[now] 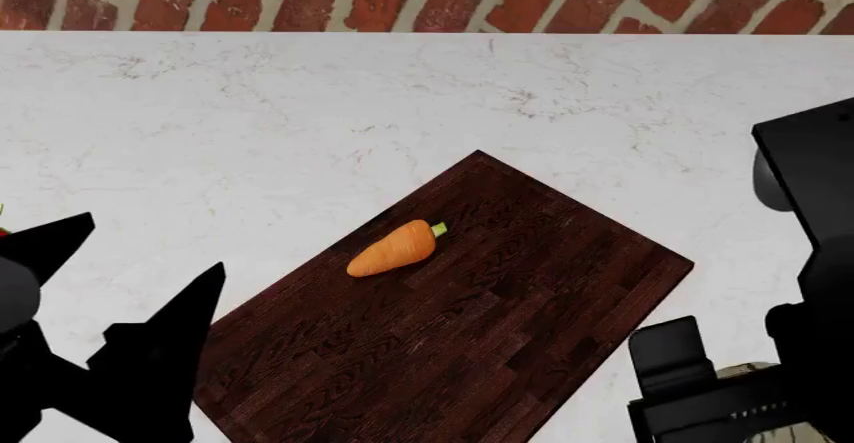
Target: Clear the non-vegetable object off the cutting board and place the vegetables onto it.
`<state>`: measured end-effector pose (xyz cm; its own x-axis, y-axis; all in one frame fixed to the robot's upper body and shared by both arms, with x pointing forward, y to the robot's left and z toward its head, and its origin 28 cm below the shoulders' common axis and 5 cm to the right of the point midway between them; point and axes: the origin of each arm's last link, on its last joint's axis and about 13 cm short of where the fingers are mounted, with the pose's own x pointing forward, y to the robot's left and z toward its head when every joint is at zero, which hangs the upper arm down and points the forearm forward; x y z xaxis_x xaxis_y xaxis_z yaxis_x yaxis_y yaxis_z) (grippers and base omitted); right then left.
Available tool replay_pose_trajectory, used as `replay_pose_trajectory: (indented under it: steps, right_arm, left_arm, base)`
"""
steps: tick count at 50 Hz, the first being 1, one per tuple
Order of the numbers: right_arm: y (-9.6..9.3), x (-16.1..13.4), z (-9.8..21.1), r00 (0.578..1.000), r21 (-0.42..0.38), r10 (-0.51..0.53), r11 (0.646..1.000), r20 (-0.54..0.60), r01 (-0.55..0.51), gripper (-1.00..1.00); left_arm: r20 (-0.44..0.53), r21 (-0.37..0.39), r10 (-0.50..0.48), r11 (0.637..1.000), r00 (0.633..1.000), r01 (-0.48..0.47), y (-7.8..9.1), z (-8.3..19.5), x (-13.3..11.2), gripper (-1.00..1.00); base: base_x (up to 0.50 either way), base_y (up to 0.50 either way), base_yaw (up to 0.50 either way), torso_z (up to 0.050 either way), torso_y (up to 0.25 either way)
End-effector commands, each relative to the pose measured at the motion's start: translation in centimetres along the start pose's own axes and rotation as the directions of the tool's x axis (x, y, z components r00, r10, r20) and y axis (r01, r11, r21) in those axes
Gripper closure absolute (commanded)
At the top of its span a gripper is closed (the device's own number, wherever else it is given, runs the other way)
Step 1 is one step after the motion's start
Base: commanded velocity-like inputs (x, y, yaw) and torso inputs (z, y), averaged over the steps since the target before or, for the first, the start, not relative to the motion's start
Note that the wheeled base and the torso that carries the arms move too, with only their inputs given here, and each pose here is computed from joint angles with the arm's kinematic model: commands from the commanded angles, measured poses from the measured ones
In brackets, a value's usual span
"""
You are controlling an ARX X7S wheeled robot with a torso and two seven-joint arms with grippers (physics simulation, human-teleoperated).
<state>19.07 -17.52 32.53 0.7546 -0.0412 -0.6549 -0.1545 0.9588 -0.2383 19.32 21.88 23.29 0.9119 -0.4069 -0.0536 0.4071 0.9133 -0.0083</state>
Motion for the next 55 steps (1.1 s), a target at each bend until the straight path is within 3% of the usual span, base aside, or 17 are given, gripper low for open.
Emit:
replay_pose_trajectory:
  steps: [1, 23, 24, 25, 46, 47, 55]
  right_arm:
    - [-0.2, 2.3, -1.0, 0.999, 0.002, -0.007, 1.000, -0.033, 0.007, -1.00]
    - [-0.1, 3.3, -2.2, 0.997, 0.007, -0.003, 1.000, -0.076, 0.003, -1.00]
    - [-0.1, 3.3, -2.2, 0.996, 0.035, 0.025, 0.999, -0.081, -0.023, -1.00]
    - [0.0, 3.3, -2.3, 0.997, 0.009, 0.003, 1.000, -0.076, -0.002, -1.00]
    - [0.2, 4.5, -4.2, 0.992, 0.001, 0.007, 1.000, -0.125, -0.007, -1.00]
    - [0.2, 4.5, -4.3, 0.992, -0.001, 0.002, 1.000, -0.124, -0.002, 1.00]
    - [0.1, 4.0, -4.4, 0.992, -0.011, 0.003, 1.000, -0.127, -0.004, 1.00]
  left_arm:
    - [-0.006, -0.005, 0.007, 1.000, 1.000, -0.007, 0.1, -0.4, 0.3, -1.00]
    - [-0.001, -0.009, 0.012, 1.000, 1.000, -0.012, 0.0, -0.5, 0.2, -1.00]
    - [0.000, -0.009, 0.011, 1.000, 1.000, -0.011, 0.0, -0.4, 0.2, -1.00]
    - [0.000, -0.008, 0.012, 1.000, 1.000, -0.012, 0.0, -0.4, 0.2, -1.00]
    - [0.004, -0.012, 0.010, 1.000, 1.000, -0.010, -0.1, -0.4, 0.2, -1.00]
    - [0.006, -0.012, 0.008, 1.000, 1.000, -0.008, -0.1, -0.3, 0.2, -1.00]
    - [0.022, -0.010, 0.005, 1.000, 1.000, -0.004, -0.2, 0.3, 0.2, -1.00]
  base:
    - [0.00, 0.00, 0.00, 0.000, 0.000]
    - [0.00, 0.00, 0.00, 0.000, 0.000]
    - [0.00, 0.00, 0.00, 0.000, 0.000]
    - [0.00, 0.00, 0.00, 0.000, 0.000]
    - [0.00, 0.00, 0.00, 0.000, 0.000]
    - [0.00, 0.00, 0.00, 0.000, 0.000]
    - [0.00, 0.00, 0.00, 0.000, 0.000]
